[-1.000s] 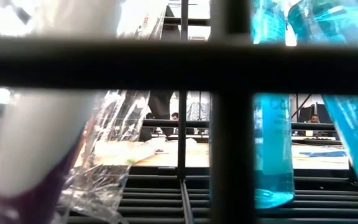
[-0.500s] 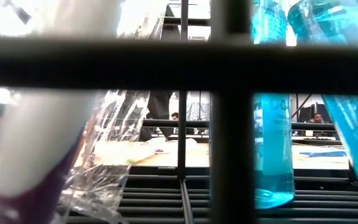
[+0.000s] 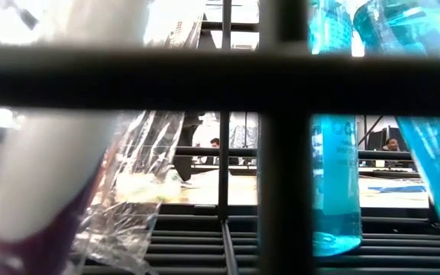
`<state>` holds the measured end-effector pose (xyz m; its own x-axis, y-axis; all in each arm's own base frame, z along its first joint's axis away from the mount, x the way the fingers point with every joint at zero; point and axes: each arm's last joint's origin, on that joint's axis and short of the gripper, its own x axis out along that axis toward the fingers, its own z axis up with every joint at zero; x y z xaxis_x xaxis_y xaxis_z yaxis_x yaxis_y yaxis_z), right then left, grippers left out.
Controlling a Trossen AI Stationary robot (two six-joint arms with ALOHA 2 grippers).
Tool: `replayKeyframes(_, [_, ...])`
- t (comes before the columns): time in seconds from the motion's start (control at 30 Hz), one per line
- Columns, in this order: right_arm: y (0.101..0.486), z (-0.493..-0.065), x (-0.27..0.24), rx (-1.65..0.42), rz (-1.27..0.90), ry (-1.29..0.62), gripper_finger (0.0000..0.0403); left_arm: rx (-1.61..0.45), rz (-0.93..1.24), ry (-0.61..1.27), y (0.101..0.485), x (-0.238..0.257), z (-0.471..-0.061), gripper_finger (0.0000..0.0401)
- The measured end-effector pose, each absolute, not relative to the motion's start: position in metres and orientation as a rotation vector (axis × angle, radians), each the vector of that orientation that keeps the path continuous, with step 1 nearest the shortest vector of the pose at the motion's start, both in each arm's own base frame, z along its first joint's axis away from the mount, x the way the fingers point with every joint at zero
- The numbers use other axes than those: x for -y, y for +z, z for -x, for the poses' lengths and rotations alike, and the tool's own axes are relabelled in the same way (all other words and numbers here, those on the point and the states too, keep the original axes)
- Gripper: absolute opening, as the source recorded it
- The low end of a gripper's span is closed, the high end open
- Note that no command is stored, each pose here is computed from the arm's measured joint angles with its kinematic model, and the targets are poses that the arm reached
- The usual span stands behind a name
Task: Pick & Place toothbrushing station
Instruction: Put the green toothbrush into the black mesh organizer
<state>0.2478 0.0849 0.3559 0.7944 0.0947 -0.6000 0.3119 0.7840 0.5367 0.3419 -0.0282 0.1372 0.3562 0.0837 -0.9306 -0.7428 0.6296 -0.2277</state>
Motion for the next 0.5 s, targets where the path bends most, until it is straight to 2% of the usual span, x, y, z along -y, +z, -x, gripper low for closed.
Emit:
replayKeyframes(0.2, [0.356, -0.2484, -0.0834, -0.65, -0.673, -0.131, 0.0282, -1.082, 0.733, 0.587, 0.1407, 0.0228, -0.3417, 0.0134])
replayKeyframes(0.5, [0.3561, -0.2489, -0.0819, -0.647, -0.675, -0.136, 0.0282, -1.095, 0.713, 0.529, 0.1412, 0.0245, -0.3429, 0.0028])
